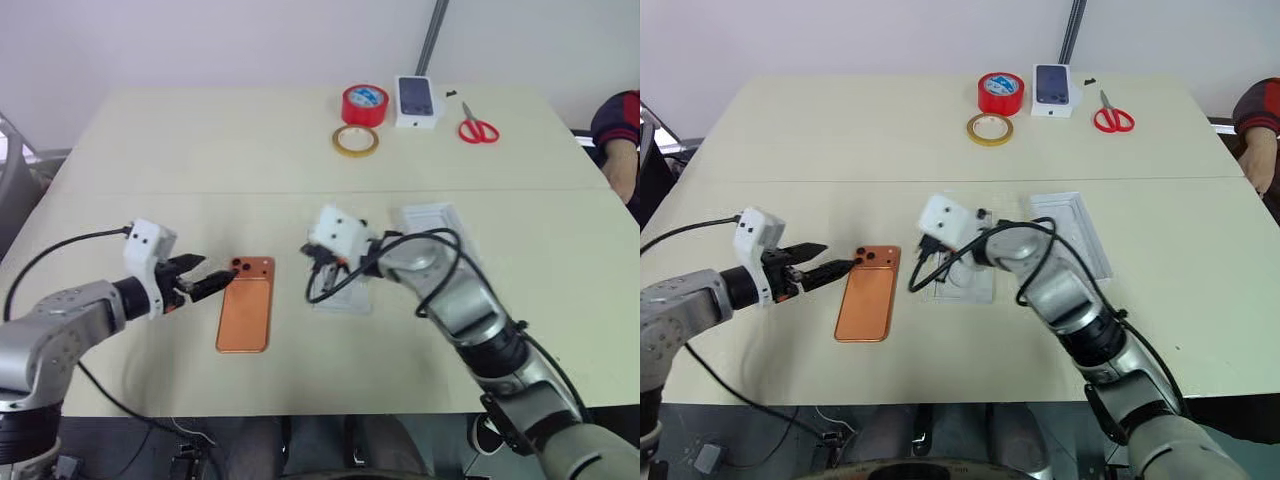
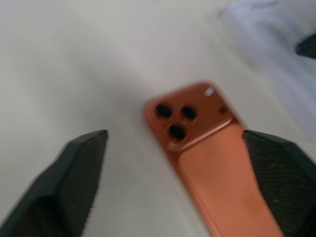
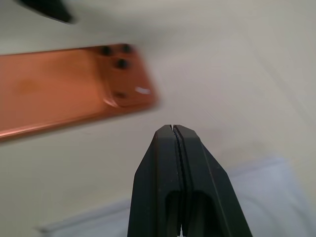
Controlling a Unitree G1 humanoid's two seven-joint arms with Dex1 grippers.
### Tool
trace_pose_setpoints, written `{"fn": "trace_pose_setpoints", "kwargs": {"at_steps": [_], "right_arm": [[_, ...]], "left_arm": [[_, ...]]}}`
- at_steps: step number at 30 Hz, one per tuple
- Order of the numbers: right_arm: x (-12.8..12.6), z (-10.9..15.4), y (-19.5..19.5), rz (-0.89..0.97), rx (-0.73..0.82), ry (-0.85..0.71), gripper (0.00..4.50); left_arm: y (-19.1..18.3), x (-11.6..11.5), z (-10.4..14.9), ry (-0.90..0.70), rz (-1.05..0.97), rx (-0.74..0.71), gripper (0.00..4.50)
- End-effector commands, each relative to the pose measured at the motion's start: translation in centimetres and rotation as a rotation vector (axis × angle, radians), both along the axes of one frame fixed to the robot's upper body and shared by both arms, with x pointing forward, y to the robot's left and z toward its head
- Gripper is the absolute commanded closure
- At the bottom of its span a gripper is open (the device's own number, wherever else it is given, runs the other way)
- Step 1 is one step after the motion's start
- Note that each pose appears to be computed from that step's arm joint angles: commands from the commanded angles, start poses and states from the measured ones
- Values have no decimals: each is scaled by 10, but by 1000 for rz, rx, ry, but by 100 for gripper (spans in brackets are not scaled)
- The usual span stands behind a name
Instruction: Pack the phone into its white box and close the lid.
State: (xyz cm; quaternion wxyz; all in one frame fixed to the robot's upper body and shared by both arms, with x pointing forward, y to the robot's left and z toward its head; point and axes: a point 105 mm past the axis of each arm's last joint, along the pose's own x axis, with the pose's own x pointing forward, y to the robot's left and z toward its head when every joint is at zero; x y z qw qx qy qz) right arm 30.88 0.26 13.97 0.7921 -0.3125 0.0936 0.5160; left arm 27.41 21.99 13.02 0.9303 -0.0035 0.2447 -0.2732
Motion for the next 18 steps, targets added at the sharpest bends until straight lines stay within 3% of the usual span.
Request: {"fn": "trace_pose_setpoints", "kwargs": {"at_steps": [1, 11, 18], "right_arm": [[-10, -8, 14, 89, -67, 27, 450], [-17, -35, 34, 180, -213, 122, 450], [-13, -41, 43, 190, -236, 111, 450]], "left_arm": [[0, -14, -7, 117, -6, 18, 4], [-21, -45, -30, 436, -75, -97, 4], [-46, -43, -33, 458, -132, -218, 4]]}}
